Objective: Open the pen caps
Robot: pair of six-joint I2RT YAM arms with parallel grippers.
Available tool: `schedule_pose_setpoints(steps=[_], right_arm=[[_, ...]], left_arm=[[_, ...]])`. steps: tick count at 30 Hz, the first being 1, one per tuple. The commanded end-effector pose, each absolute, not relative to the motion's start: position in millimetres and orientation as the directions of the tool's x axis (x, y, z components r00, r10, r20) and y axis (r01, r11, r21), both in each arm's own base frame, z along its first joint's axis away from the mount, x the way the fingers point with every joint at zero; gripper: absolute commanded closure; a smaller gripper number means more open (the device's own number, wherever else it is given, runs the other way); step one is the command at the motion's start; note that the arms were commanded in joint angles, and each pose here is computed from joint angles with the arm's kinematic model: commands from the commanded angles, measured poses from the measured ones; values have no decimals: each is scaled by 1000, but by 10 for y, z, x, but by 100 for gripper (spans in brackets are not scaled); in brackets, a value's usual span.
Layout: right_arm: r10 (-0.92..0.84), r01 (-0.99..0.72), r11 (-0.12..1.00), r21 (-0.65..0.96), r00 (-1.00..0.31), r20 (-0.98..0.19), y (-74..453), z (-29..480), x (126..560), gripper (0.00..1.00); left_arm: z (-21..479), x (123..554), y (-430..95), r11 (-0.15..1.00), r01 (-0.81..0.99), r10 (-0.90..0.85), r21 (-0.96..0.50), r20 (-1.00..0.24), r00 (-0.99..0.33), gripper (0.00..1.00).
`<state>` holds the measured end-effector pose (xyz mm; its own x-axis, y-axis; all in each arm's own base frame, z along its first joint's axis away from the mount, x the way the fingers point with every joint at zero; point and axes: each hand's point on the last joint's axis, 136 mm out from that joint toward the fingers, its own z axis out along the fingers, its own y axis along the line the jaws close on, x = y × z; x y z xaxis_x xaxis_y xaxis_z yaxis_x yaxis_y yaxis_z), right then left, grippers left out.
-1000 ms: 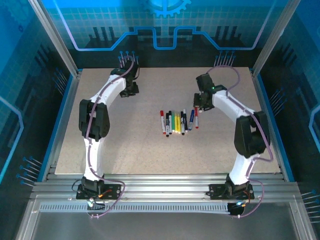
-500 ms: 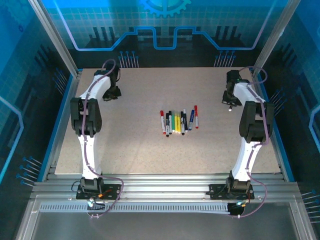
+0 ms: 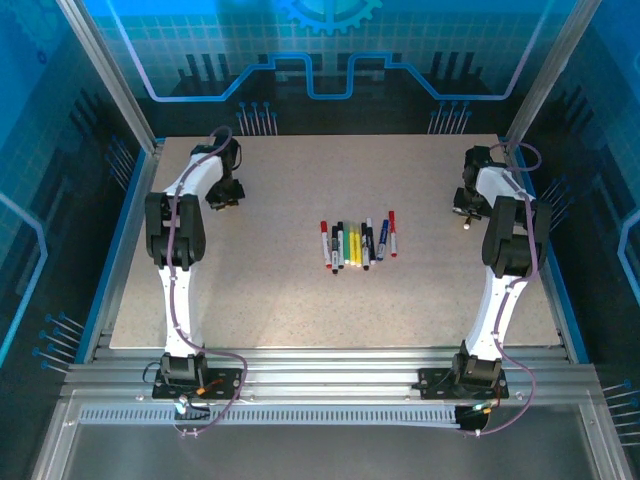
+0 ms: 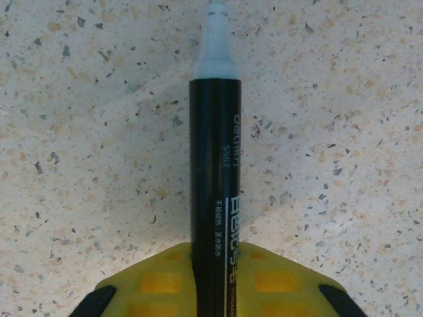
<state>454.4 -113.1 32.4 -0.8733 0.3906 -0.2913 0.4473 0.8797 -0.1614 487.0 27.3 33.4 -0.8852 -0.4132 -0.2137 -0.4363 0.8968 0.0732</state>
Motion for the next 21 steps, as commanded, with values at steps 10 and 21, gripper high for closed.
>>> schedule_pose_setpoints(steps=[10, 21], right_arm=[[377, 417, 895, -161, -897, -230, -1087, 123, 4442, 73], [384, 419, 900, -122, -893, -234, -1019, 198, 4450, 68]], left_arm=[[144, 4748, 193, 885, -465, -458, 24, -127, -880, 68], [261, 4783, 197, 885, -466, -459, 9, -157, -874, 64]])
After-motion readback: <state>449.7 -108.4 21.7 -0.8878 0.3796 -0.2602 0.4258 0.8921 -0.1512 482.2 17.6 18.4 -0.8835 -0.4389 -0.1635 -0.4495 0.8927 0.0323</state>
